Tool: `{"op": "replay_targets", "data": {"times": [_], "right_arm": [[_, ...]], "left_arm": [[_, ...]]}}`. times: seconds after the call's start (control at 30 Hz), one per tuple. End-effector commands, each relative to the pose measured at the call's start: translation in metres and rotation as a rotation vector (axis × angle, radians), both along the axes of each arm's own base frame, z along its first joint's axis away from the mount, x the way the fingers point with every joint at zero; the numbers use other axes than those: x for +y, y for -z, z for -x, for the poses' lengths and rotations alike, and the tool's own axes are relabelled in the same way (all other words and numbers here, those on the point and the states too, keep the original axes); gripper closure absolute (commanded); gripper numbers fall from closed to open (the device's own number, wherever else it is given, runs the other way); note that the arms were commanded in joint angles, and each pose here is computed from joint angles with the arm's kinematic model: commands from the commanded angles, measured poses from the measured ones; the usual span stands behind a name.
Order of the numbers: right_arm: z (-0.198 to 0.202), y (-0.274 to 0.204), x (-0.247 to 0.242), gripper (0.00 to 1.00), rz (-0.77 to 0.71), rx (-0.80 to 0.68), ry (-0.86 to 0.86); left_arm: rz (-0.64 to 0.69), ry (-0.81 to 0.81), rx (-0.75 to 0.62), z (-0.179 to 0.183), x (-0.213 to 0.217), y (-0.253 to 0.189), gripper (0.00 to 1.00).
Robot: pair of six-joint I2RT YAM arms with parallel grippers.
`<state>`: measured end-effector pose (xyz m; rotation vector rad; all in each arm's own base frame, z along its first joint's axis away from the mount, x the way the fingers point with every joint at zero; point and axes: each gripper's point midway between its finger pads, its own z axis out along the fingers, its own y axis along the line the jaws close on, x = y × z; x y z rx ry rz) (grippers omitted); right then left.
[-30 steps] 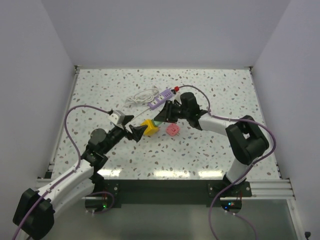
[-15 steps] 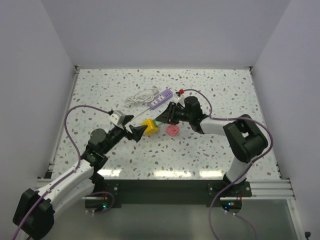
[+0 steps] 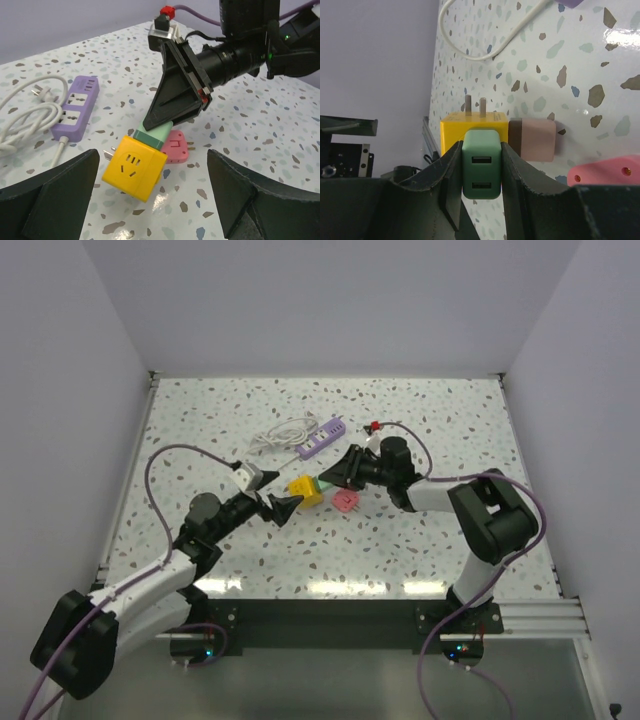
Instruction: Insert the plug
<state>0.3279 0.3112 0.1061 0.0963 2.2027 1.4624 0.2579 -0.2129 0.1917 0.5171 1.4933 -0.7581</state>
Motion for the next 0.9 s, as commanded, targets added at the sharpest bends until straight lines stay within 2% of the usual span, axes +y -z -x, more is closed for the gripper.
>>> {"op": "replay_targets", "data": {"times": [0.0, 0.2, 0.43, 0.87], "right_arm": [[-0.002, -0.030, 0.003, 1.00, -0.095, -0.065, -0.025], [0.008, -0.061, 0.003, 1.00, -0.149, -0.092, -0.070], [0.019, -0.085, 0.002, 1.00, -0.204, -0.110, -0.111], [0.029, -0.105, 0.004, 1.00, -0.277, -0.104, -0.150]], "left_arm": [[-0.028, 0.099, -0.118, 0.009, -0.018, -0.005, 0.06], [-0.033, 0.084, -0.170, 0.010, -0.016, -0.013, 0.05], [-0.055, 0.031, -0.156, 0.000, -0.011, -0.007, 0.05], [-0.059, 0.044, -0.164, 0.001, -0.013, -0.004, 0.04]]}}
